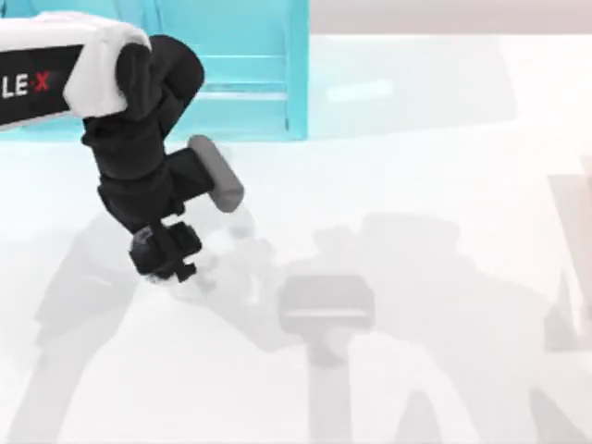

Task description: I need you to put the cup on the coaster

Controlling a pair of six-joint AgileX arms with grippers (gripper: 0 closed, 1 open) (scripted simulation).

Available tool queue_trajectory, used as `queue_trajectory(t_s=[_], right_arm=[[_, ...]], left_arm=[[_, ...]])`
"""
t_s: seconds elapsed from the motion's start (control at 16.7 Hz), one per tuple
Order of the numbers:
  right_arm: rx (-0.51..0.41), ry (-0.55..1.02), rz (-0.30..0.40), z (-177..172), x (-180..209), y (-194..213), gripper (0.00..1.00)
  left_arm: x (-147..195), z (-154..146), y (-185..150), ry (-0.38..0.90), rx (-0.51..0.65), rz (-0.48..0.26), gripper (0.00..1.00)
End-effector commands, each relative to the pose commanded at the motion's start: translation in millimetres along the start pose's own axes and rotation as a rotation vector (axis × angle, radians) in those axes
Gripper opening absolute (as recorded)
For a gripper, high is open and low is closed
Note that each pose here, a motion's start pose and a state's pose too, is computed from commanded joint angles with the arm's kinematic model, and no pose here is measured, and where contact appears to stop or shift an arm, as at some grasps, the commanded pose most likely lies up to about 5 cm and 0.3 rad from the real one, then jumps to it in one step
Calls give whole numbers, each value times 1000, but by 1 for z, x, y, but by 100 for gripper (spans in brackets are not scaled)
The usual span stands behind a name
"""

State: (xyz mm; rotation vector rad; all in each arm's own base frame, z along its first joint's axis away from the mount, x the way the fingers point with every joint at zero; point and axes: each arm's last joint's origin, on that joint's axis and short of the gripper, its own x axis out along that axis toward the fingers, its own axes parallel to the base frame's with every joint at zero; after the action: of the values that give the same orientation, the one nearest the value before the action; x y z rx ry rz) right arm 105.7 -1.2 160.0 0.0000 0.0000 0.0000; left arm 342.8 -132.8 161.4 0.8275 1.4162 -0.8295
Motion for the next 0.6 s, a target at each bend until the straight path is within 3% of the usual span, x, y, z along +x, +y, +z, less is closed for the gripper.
queue_trajectory(t_s=[0.3, 0.48, 0.6], right_arm=[[0, 0, 0, 0, 0, 0, 100], [0, 0, 0, 0, 0, 0, 100], [0, 0, 0, 0, 0, 0, 100]], left_arm=[[-21, -121, 86, 16, -582, -14, 0], [-35, -187, 106, 9, -865, -11, 0], [-43, -214, 109, 0, -985, -6, 0]])
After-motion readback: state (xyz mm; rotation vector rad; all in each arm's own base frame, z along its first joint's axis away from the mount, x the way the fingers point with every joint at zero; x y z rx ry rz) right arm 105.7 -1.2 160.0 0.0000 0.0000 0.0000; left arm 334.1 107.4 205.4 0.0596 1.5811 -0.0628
